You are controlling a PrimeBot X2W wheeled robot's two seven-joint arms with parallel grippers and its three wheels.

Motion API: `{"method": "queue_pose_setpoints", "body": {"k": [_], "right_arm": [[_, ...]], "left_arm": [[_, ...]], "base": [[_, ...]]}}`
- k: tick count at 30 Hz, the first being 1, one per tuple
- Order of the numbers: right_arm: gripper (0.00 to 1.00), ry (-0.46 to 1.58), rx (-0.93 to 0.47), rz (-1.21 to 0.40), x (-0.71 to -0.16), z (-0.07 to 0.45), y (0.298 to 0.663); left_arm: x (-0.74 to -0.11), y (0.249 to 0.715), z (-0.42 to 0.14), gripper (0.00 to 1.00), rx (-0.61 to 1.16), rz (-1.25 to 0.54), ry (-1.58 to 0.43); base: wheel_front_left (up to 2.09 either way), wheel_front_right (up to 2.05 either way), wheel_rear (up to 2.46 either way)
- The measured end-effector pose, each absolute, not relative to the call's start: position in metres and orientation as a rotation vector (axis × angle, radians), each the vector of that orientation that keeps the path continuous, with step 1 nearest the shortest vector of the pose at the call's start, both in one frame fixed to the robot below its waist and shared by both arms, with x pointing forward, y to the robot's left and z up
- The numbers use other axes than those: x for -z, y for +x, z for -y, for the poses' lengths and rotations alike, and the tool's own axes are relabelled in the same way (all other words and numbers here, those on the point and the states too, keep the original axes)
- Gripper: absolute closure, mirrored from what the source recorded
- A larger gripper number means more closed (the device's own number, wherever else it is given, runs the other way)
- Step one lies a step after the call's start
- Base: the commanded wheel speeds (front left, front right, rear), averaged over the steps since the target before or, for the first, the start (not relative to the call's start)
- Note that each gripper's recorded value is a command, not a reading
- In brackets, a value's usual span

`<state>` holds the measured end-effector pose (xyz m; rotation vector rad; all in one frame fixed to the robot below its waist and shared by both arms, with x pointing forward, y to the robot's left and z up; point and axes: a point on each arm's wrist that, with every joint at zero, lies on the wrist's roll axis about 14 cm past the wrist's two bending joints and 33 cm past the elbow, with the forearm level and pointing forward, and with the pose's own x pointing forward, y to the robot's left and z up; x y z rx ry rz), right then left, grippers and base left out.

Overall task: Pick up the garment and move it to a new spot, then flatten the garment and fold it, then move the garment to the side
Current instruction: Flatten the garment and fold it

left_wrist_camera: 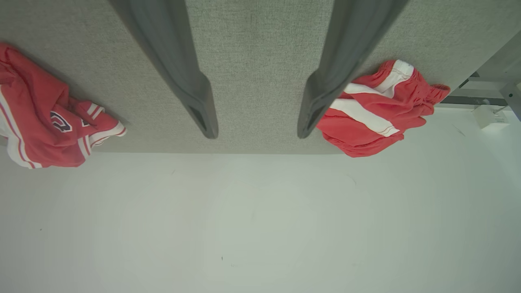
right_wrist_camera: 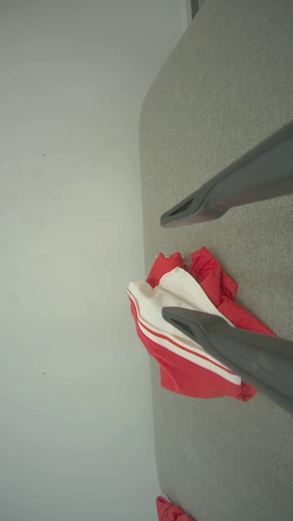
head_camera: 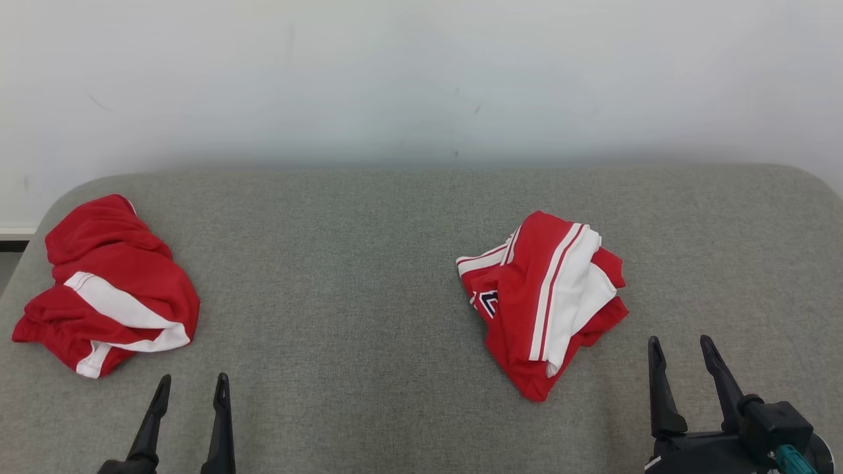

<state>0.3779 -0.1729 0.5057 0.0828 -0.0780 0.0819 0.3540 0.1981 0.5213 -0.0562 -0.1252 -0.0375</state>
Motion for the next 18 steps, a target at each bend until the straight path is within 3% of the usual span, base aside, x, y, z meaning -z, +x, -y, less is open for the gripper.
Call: {"method": "queue_pose_setpoints", "body": {"k": [12,18], "right_arm": [[0.0,0.095,-0.072,0.056,-0.498,0.176,0.379],[0.0,0.066,-0.104,0.036,-0.495,0.172,0.405]], "left_arm": [[-0.516,0.355,-0.197,0.0,0.04,0.11,-0.061],[-0.514,0.364,-0.191,0.0,0.048,0.107,-0.071]], "base": [[0.0,0.0,0.0],[0.0,0.0,0.0]]}}
